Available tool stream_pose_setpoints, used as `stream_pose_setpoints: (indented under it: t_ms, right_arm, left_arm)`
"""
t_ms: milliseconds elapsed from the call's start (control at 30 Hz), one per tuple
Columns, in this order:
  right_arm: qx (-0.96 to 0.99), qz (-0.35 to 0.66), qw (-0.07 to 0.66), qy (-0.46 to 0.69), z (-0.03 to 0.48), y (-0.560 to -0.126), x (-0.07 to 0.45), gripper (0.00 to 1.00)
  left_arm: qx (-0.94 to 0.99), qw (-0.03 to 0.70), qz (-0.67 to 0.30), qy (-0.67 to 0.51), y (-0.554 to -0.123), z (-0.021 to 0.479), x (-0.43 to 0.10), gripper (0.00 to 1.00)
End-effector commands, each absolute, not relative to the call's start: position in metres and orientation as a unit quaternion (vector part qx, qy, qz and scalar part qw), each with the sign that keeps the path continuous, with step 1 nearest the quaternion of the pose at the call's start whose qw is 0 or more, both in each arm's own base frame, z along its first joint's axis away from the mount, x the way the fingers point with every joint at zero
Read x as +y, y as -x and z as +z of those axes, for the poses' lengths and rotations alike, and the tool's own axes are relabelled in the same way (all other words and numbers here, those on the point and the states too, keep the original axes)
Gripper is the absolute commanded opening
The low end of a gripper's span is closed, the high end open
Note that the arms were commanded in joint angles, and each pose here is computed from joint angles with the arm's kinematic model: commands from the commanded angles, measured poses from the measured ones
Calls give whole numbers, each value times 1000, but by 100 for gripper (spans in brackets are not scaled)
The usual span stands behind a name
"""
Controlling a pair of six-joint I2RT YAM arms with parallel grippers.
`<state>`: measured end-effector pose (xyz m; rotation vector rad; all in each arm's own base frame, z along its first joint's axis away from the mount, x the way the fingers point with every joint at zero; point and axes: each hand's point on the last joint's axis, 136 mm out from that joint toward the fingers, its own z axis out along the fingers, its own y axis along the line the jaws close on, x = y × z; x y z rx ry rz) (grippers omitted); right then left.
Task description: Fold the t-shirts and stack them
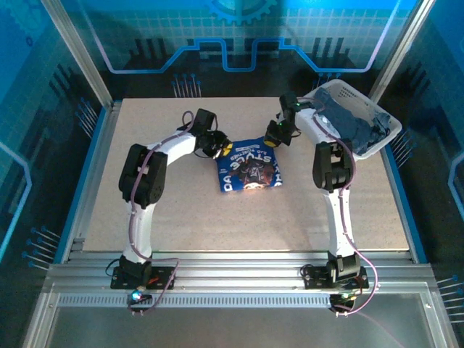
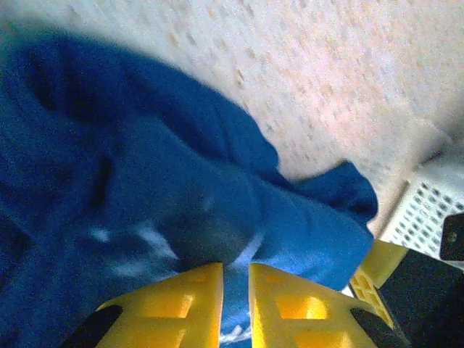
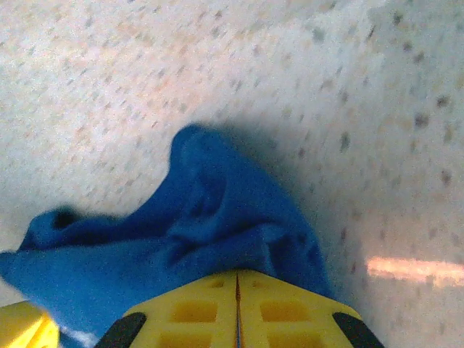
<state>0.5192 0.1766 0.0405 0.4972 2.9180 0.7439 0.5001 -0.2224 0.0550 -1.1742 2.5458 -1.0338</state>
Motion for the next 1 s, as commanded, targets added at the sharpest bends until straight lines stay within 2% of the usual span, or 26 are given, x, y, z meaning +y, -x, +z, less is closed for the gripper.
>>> stream_pose_setpoints:
  t_ms: [0, 133, 200, 367, 467, 567, 700, 833, 967]
  right_arm:
    - [953, 248, 36, -171, 29, -528, 171, 10]
    - [949, 260, 20, -176, 17, -530, 179, 12]
    - [948, 265, 24, -174, 21, -530, 181, 17]
    - [942, 289, 77, -155, 67, -538, 186, 30]
    - [940, 288, 109, -149, 104, -536, 179, 35]
    - [941, 269, 144, -149, 139, -523, 166, 35]
    - [933, 268, 170, -167, 167, -489, 154, 36]
    - [916, 302, 187, -187, 186, -449, 153, 36]
    - [905, 330, 186, -192, 197, -419, 151, 35]
  left_arm:
    - [864, 72, -289, 407, -501, 30, -189, 18]
    - [868, 57, -278, 407, -504, 13, -177, 16]
    - [873, 54, -273, 399, -506, 12, -174, 16]
    - [877, 68, -273, 389, -511, 26, -164, 18]
    - [881, 113, -254, 383, -513, 60, -152, 27]
    - [869, 159, -264, 386, -506, 108, -154, 36]
    - [849, 154, -297, 409, -474, 139, -193, 41]
    - [807, 136, -345, 460, -448, 138, -254, 42]
    - [770, 142, -367, 501, -448, 127, -296, 42]
